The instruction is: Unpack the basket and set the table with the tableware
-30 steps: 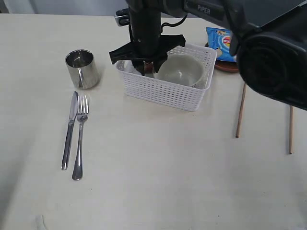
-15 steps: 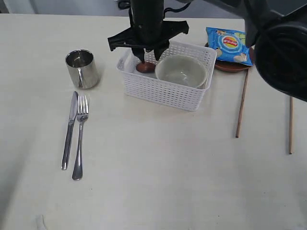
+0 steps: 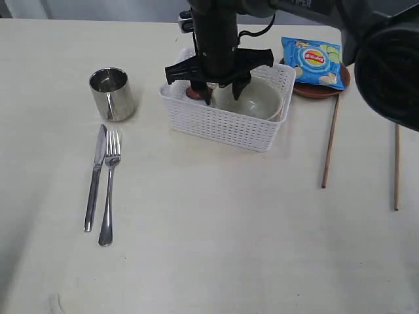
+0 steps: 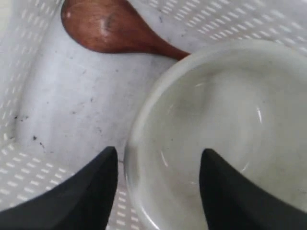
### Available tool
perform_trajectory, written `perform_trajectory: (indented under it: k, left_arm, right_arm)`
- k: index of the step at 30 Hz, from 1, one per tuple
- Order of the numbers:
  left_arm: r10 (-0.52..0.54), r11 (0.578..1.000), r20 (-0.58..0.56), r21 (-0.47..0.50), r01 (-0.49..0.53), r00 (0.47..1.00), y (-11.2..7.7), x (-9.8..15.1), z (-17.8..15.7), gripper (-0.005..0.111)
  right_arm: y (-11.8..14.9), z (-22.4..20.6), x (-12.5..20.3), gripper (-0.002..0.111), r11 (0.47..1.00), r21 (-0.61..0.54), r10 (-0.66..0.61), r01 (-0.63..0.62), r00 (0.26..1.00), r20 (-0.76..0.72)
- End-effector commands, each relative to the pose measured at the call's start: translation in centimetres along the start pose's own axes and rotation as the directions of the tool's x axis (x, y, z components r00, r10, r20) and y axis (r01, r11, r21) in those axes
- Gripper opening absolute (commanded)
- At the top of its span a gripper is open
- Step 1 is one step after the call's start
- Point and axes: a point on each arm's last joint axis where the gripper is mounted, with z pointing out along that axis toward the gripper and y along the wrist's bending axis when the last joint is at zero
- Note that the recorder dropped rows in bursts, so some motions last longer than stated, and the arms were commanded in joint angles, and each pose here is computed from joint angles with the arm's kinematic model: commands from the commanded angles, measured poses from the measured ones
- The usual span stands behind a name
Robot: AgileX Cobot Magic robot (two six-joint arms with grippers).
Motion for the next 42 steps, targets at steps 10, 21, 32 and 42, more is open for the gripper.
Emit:
perform_trajectory:
  k: [10,21,32,42]
  left_arm:
    - [0.005,1.0,0.002,0.004,-0.005,1.0,0.0,0.1,0.0,0.0]
    - [0.005,1.0,0.002,0.004,-0.005,1.0,0.0,0.1,0.0,0.0]
    - [0.005,1.0,0.002,0.004,-0.005,1.0,0.0,0.1,0.0,0.0]
    - [0.005,1.0,0.002,0.004,-0.005,1.0,0.0,0.1,0.0,0.0]
  right_arm:
    - [-0.4,2.6,-0.1,0.019,0.999,0.039,0.018,-0.017,0.999,-0.04]
    - [-1.0,-1.1,-0.6,0.005,1.0,0.013,-0.026,0.026,0.999,0.037]
    - [-1.0,-4.4,-1.0,0.056,0.998,-0.063,-0.003,0.009,0.996,0.094]
    - [-3.2,-7.9,-1.6,0.053,0.994,0.077,-0.094,0.077,0.967,0.237]
